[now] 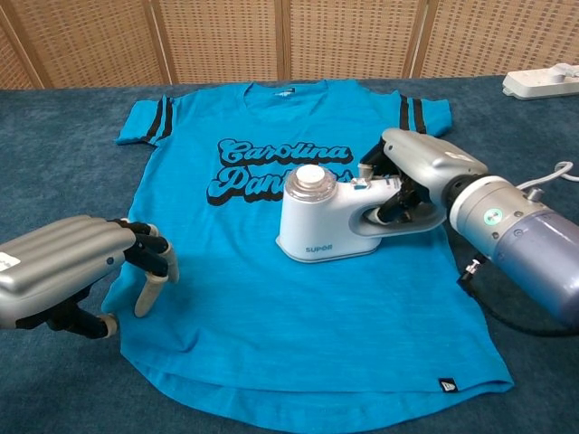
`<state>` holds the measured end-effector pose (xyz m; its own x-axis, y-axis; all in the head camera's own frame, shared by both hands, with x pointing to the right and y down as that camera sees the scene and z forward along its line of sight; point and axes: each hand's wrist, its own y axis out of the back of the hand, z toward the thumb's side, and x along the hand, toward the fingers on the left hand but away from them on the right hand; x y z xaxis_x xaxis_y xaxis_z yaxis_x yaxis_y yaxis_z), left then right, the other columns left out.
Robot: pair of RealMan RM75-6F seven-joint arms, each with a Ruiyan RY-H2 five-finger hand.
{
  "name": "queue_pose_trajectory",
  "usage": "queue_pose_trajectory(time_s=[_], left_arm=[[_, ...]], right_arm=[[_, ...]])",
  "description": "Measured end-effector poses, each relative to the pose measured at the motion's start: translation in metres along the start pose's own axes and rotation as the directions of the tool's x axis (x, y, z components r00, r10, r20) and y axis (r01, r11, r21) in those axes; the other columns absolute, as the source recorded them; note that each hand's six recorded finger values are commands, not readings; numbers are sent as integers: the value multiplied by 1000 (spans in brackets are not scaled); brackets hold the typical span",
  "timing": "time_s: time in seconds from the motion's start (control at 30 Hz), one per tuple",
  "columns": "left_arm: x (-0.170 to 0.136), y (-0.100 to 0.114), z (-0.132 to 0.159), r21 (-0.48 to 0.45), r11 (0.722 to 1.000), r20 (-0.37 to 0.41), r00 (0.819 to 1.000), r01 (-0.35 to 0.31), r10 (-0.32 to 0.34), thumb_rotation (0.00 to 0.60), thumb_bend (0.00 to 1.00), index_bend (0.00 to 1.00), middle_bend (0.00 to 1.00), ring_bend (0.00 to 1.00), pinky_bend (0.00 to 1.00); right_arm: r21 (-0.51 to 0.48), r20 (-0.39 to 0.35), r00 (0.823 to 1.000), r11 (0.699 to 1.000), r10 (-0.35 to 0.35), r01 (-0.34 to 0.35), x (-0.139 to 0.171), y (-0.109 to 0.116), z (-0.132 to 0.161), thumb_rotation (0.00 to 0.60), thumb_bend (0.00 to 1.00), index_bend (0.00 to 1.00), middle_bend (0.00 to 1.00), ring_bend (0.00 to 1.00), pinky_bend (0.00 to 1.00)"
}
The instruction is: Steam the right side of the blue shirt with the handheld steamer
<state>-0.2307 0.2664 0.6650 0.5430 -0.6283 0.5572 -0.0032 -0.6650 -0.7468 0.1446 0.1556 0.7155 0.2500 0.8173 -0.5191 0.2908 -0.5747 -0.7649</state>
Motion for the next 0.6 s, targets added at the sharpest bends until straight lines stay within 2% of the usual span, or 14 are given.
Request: queue_pose_trajectory(time_s=[0.2, 0.6], left_arm=[[0, -1, 0, -2, 1000, 1, 1000, 2, -2, 600, 422, 645, 367, 232, 222], [1, -1, 0, 1, 1000, -3, 1000, 2, -2, 600, 422, 645, 367, 232, 222]], right_arm=[[4, -6, 1000, 1000, 4, -4, 2, 0, 3, 600, 373, 663, 680, 676, 580], [2, 55, 998, 999, -33, 33, -18, 10, -20, 600, 373, 663, 681, 677, 579]])
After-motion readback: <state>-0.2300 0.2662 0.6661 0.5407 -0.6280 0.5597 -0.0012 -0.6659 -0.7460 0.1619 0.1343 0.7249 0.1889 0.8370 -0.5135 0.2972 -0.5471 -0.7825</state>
